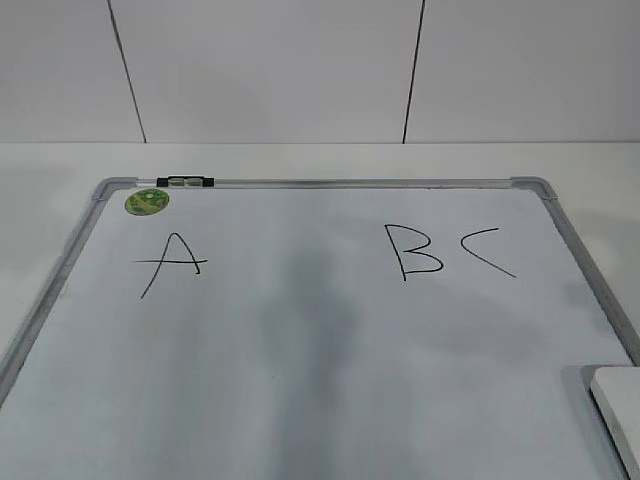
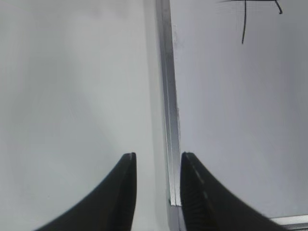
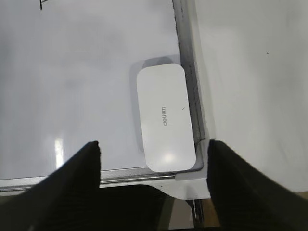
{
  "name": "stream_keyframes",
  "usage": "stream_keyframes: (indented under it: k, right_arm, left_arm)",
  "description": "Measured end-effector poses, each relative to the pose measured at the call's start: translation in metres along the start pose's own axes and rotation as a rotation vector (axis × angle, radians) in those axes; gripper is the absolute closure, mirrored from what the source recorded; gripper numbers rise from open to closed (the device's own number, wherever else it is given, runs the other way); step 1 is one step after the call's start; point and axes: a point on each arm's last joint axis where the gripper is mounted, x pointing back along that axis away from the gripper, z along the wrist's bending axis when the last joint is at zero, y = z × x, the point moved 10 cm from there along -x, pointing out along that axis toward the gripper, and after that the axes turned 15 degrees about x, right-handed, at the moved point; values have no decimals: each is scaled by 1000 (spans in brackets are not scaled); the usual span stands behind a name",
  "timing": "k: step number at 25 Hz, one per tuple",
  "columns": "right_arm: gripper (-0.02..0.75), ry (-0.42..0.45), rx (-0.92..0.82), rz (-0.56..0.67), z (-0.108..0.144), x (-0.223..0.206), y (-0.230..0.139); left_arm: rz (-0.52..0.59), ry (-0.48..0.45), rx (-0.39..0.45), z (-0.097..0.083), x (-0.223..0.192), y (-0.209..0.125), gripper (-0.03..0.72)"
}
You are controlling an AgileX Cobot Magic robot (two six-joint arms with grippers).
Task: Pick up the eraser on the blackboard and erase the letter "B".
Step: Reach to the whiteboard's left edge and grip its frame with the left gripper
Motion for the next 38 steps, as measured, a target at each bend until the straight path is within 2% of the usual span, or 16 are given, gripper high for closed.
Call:
stream_keyframes:
  k: [8,14,17,26,38]
  right_arm:
    - [206,58,-24,58,9,-12,3]
    - [206,61,-28,58,10,-12,3]
    - [206,61,-28,58,10,-12,3]
    - [206,62,-28,57,10,-12,3]
    - [206,64,-29,55,10,-12,4]
  left_arm:
    - [168,46,11,-6,-67,44,448]
    - [295,82,23,-3,-134,48,448]
    - [337,93,26,-1,-153,47,448]
    - [356,56,24,-7,-180,48,452]
    - [349,35,-14,-13,-186,49,452]
